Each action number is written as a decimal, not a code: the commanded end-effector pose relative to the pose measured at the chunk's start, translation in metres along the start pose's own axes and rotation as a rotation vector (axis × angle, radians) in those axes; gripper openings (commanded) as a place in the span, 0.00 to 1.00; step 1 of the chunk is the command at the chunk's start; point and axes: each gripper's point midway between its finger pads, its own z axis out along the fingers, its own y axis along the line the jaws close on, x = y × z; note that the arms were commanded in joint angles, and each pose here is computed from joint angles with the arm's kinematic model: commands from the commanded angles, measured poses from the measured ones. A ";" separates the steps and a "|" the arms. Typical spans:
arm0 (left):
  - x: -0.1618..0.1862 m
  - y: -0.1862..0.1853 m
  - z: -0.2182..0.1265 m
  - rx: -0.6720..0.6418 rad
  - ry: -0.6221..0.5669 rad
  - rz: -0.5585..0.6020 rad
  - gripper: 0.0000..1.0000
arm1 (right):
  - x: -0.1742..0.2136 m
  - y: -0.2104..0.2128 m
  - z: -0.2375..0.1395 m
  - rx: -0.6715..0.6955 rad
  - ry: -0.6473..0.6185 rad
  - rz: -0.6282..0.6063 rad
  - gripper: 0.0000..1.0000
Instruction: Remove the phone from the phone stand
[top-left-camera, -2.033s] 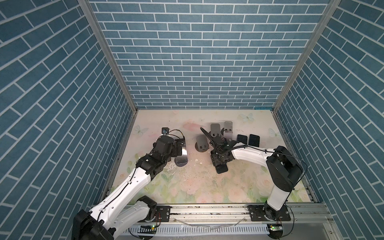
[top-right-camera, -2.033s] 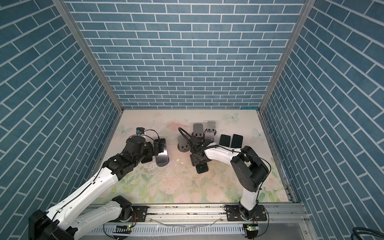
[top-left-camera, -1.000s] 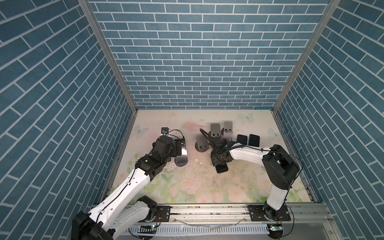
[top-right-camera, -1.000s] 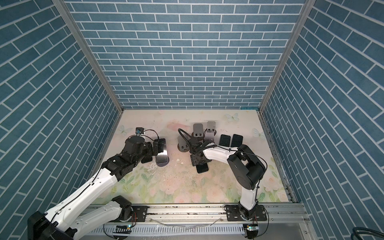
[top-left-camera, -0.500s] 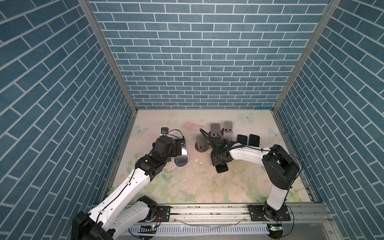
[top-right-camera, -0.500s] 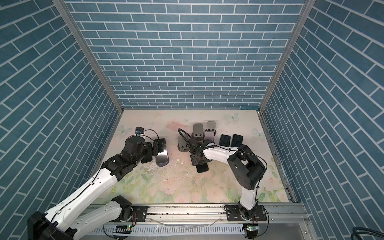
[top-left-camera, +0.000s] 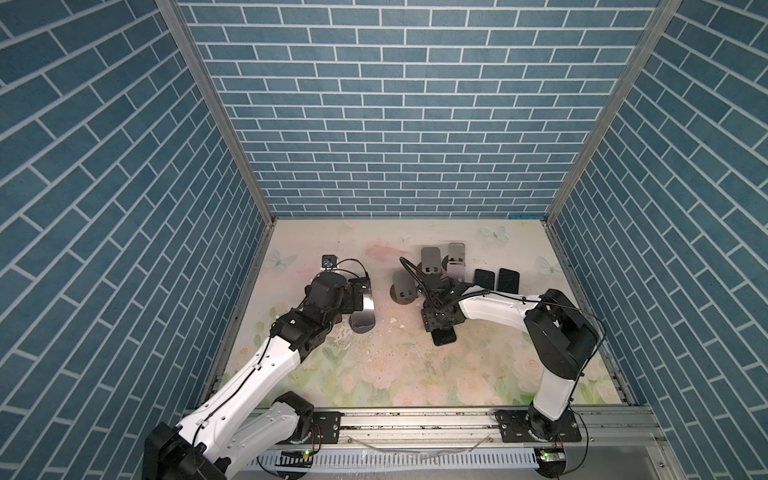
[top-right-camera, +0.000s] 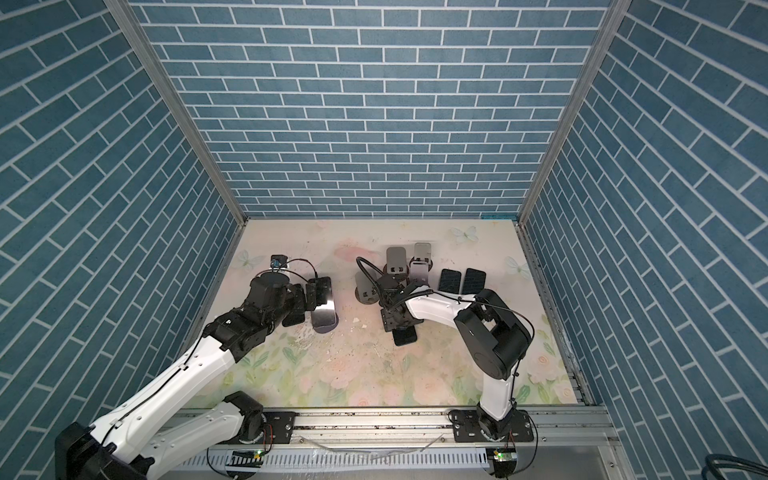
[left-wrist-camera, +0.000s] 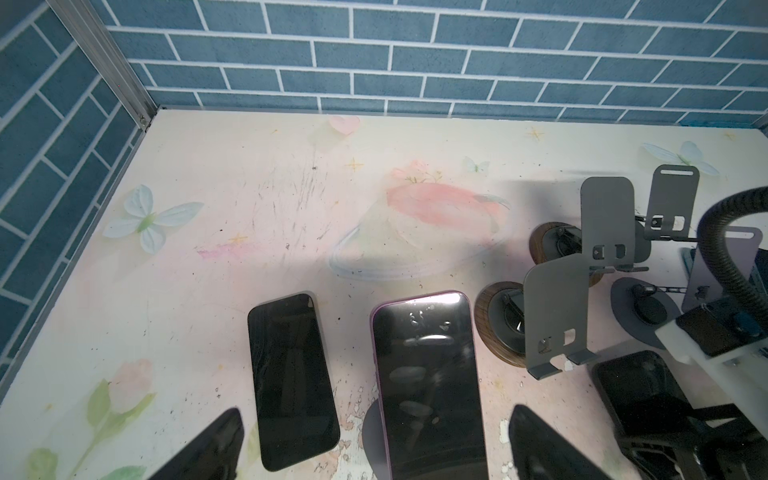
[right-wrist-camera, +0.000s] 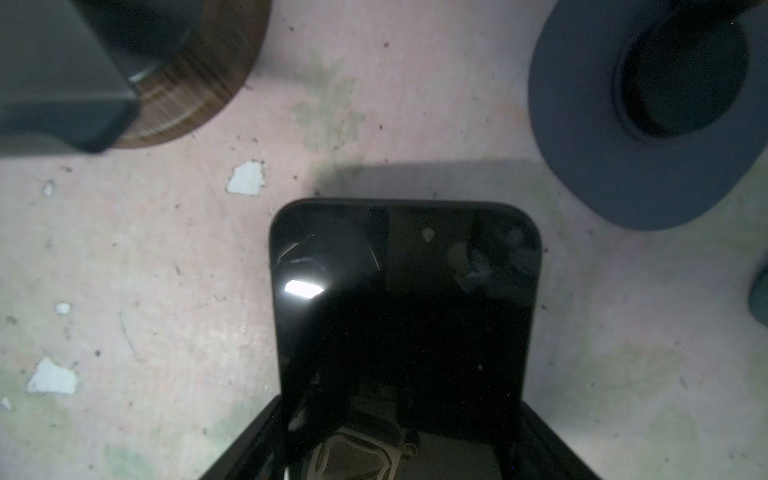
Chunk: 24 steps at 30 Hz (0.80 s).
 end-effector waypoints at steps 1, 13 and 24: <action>0.000 0.003 -0.002 -0.011 -0.003 0.000 1.00 | 0.004 -0.008 0.007 0.042 0.010 0.022 0.79; 0.000 0.001 -0.002 -0.008 0.005 0.004 1.00 | -0.010 -0.002 -0.010 0.010 -0.035 0.035 0.84; 0.001 0.002 -0.001 -0.015 0.017 0.009 1.00 | -0.034 -0.001 -0.033 0.010 -0.128 0.041 0.85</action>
